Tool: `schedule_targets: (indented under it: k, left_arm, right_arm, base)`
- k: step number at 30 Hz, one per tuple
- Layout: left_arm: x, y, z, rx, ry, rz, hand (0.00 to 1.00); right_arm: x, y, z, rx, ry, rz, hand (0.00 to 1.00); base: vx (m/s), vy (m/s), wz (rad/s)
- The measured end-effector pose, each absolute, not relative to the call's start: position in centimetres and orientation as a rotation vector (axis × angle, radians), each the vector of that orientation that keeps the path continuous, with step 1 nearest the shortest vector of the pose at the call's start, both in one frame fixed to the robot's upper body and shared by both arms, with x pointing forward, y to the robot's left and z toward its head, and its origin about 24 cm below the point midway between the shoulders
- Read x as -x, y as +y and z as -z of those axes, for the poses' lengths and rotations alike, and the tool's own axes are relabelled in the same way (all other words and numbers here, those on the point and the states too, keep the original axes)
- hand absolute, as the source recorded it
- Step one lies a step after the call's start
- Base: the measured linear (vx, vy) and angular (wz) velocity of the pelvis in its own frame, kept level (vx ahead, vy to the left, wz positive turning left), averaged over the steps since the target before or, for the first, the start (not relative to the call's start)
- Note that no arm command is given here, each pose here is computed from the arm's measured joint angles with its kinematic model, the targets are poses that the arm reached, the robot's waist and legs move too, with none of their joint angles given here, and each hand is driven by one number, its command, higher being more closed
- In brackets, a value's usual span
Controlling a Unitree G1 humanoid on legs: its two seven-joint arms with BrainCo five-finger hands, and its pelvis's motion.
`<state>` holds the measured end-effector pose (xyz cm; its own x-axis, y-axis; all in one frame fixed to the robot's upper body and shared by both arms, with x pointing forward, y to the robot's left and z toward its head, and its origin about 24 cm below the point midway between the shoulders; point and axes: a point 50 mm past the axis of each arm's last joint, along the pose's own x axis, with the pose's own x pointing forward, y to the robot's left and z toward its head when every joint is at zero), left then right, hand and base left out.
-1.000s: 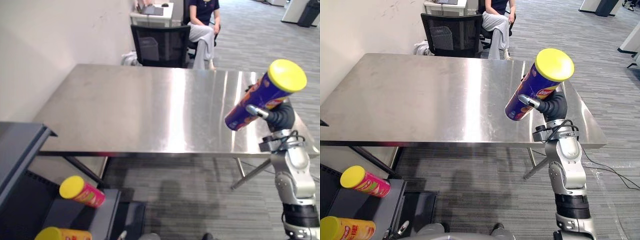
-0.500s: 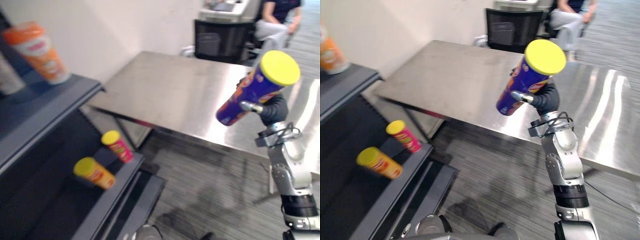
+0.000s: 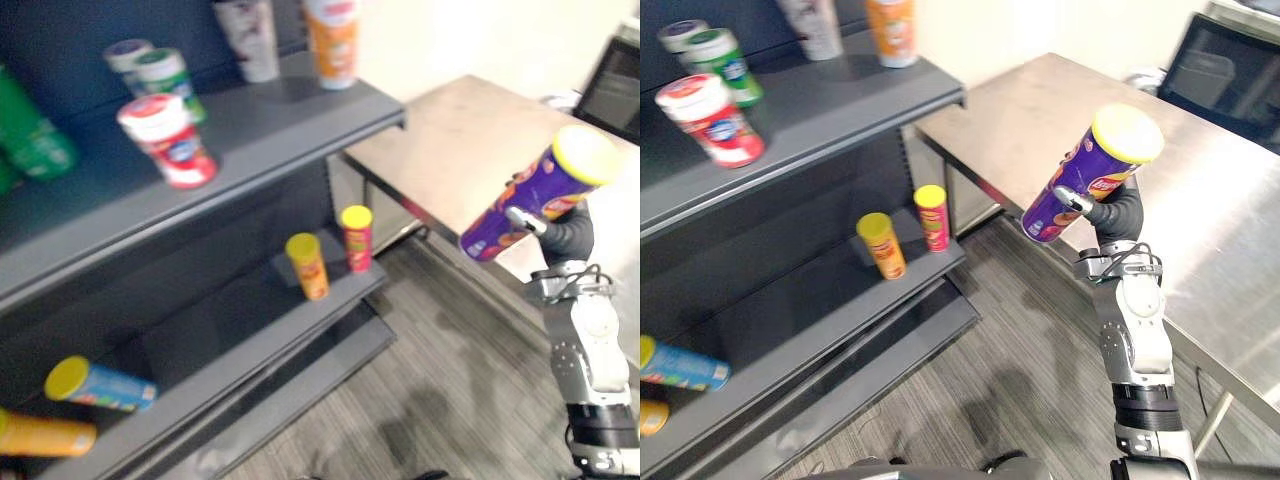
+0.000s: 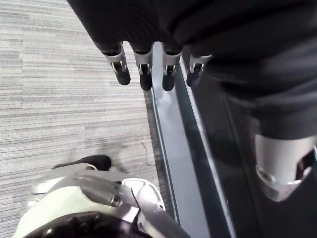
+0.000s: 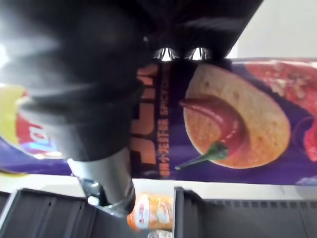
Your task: Put the gum and the chips on the shelf.
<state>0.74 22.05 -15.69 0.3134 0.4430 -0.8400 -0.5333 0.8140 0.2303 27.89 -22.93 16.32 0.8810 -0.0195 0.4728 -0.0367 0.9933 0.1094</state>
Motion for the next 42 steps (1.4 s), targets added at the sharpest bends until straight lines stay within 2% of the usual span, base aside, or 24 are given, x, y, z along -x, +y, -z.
schedule_targets:
  k: [17,25,30,37,42]
  left_arm:
    - [-1.9,22.3,15.5,0.108,1.025,-0.617,0.00]
    - [-2.2,22.2,15.4,0.125,1.018,-0.635,0.00]
    - [-4.6,22.7,14.7,0.133,0.941,-0.634,0.00]
    - [-4.8,22.7,14.9,0.122,0.981,-0.648,0.00]
    - [-4.6,22.4,15.0,0.142,1.004,-0.656,0.00]
  right_arm:
    - [-27.5,-21.8,-17.3,-0.073,-0.555,-0.100,1.00]
    - [-27.9,-19.3,-17.0,-0.061,-0.537,-0.243,1.00]
    - [-27.7,-18.3,-16.3,-0.056,-0.515,-0.271,1.00]
    - [-27.4,-18.3,-15.5,-0.064,-0.492,-0.280,1.00]
    - [-27.1,-16.6,-15.1,-0.082,-0.501,-0.372,1.00]
  base:
    - [-0.07,0.042,-0.01]
    - [-0.01,0.100,0.20]
    - [0.05,0.099,0.82]
    - [0.10,-0.060,0.95]
    - [0.06,-0.182,0.23]
